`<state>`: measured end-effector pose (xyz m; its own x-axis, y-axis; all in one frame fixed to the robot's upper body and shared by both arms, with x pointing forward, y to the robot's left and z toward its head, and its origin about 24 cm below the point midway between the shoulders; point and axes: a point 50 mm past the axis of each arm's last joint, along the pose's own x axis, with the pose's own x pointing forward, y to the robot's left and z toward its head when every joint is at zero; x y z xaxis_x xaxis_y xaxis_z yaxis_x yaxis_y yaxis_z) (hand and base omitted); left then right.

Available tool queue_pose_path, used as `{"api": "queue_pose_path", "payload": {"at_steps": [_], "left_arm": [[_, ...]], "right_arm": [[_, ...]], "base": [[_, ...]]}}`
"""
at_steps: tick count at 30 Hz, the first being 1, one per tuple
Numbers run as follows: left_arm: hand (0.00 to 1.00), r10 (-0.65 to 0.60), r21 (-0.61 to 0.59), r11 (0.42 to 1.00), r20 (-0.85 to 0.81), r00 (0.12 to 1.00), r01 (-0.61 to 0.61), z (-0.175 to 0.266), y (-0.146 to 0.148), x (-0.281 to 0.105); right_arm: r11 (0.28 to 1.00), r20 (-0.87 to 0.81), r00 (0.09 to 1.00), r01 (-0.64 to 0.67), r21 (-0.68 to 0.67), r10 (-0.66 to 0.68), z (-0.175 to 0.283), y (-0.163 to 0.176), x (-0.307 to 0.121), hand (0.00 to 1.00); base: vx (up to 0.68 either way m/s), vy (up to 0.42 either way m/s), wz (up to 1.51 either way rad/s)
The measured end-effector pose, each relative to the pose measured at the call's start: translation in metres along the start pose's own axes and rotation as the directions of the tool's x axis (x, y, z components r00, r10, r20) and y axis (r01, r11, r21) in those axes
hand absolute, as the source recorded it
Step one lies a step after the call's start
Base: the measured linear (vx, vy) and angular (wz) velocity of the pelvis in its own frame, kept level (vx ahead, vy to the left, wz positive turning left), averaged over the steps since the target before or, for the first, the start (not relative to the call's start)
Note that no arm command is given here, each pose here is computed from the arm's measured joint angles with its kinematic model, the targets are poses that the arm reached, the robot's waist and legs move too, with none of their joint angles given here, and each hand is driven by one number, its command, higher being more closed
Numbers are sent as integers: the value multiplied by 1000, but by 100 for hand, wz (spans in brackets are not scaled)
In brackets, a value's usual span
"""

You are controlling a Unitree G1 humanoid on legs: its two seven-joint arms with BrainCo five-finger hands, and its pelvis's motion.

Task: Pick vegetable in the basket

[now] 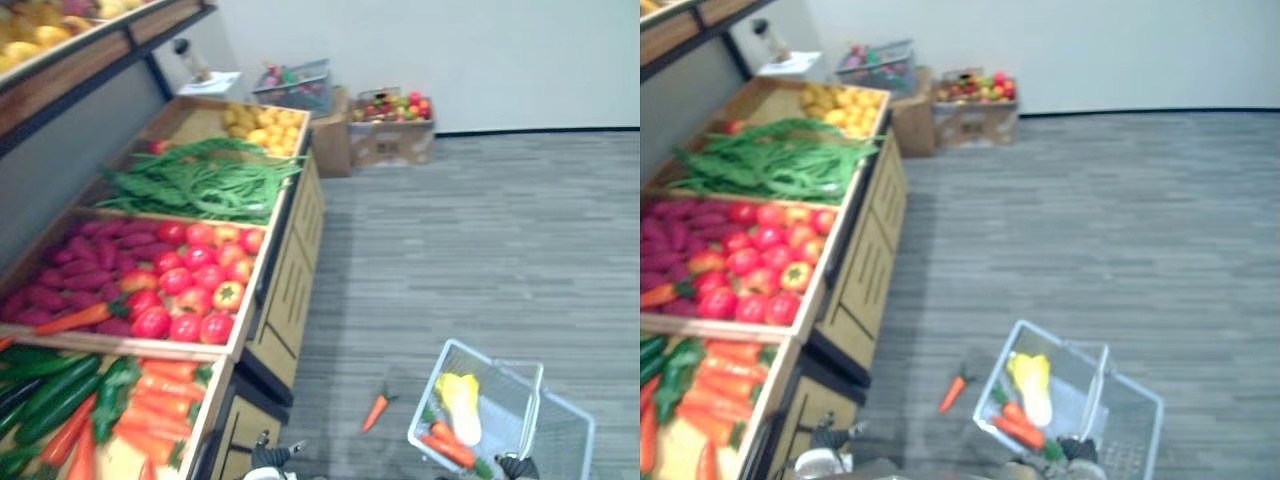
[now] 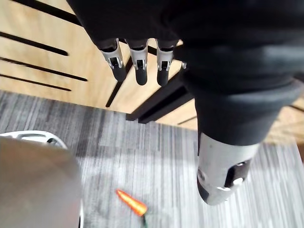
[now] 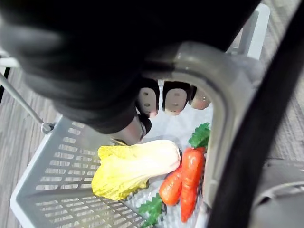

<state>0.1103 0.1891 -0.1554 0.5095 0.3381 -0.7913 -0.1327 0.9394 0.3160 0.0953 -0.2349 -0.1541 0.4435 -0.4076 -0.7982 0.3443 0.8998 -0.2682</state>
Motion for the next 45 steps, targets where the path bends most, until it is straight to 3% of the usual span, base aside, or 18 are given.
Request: {"api": "queue_pose_path", "payload": {"at_steps": [9,17,22,24,25,45], "left_arm": [[0,-6,113,994,50,999,1,12,8,6],[0,-14,124,992,62,998,6,16,7,7],[0,-21,103,995,58,998,15,16,4,6],[0,-10,53,999,42,999,8,14,6,6],[0,-33,-70,997,-58,998,29,-4,5,5],[0,-40,-66,997,-37,998,38,-8,15,3]], "right_arm": [[995,3,999,48,92,-49,4,-4,1,100],[989,19,998,54,140,-57,14,-3,3,100],[982,8,1000,24,189,-26,13,5,2,100],[979,-9,1000,22,204,-21,9,7,1,100],[975,-73,997,36,218,-20,-9,0,-2,100],[977,-50,999,-7,212,18,-7,-7,0,100]], "base": [[1,114,-40],[-25,-24,-55],[-24,-78,-37],[-14,-35,-23],[-10,-4,-4],[-27,6,-6]]}}
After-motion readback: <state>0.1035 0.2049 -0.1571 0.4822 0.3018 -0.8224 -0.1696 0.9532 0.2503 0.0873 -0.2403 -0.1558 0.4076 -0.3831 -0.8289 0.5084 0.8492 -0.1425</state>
